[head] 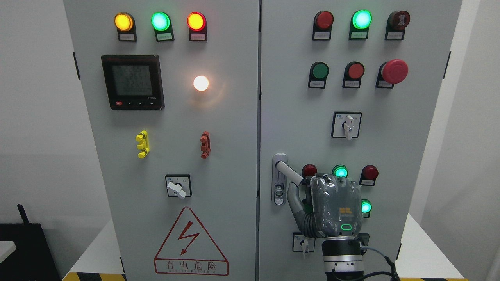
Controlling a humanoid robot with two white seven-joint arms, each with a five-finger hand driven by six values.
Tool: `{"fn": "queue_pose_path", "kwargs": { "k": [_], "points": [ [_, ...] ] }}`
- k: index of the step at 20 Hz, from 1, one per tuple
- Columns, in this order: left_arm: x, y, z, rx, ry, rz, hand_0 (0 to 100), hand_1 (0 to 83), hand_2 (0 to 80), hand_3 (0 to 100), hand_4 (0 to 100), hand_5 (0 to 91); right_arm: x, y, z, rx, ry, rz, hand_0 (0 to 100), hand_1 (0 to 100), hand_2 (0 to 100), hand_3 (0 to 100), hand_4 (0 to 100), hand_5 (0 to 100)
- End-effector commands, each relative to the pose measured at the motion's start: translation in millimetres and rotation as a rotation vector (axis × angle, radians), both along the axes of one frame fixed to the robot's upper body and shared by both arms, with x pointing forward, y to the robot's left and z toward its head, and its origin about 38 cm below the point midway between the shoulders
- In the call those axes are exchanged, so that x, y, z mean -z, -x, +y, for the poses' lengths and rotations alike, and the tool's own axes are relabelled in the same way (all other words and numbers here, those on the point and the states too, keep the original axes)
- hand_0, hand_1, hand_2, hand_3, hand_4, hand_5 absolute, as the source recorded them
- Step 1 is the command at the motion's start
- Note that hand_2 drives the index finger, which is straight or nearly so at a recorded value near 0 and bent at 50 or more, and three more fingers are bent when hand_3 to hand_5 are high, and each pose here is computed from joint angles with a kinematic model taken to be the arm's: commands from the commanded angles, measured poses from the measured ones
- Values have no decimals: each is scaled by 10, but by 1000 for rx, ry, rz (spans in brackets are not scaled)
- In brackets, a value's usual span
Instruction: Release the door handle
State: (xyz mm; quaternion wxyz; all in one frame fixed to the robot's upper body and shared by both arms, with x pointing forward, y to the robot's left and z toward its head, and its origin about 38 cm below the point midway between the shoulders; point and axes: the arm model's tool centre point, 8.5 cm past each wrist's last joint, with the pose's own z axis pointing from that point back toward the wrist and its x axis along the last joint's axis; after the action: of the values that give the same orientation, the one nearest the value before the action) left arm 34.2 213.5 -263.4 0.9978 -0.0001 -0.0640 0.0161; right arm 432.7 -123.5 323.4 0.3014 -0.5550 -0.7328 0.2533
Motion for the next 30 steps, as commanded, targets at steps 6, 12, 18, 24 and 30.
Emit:
{"fn": "queue_pose_path", "kwargs": {
  "k": [6,12,18,24,30],
  "points": [
    [0,-32,-1,27,-2,-10,120,389,0,0,0,0,-24,-8,-43,10,-6,-8,657,438,1000,1000,1000,980],
    [0,-32,-1,27,-2,-10,120,389,0,0,0,0,-28,-10,-46,10,-4,-8,659,437,1000,1000,1000,980],
    [0,-32,-1,27,-2,-10,120,389,0,0,0,0,-35,-11,-45,10,-4,-10,661,431,1000,1000,1000,980],
    [0,-32,-1,27,-2,-10,120,389,0,0,0,0,-44,-15,-59,14,-9,-11,661,429,1000,1000,1000,980],
    [0,-32,-1,27,-2,-10,120,389,0,0,0,0,-65,-16,-57,14,-10,-17,664,427,1000,1000,1000,980]
  ]
}}
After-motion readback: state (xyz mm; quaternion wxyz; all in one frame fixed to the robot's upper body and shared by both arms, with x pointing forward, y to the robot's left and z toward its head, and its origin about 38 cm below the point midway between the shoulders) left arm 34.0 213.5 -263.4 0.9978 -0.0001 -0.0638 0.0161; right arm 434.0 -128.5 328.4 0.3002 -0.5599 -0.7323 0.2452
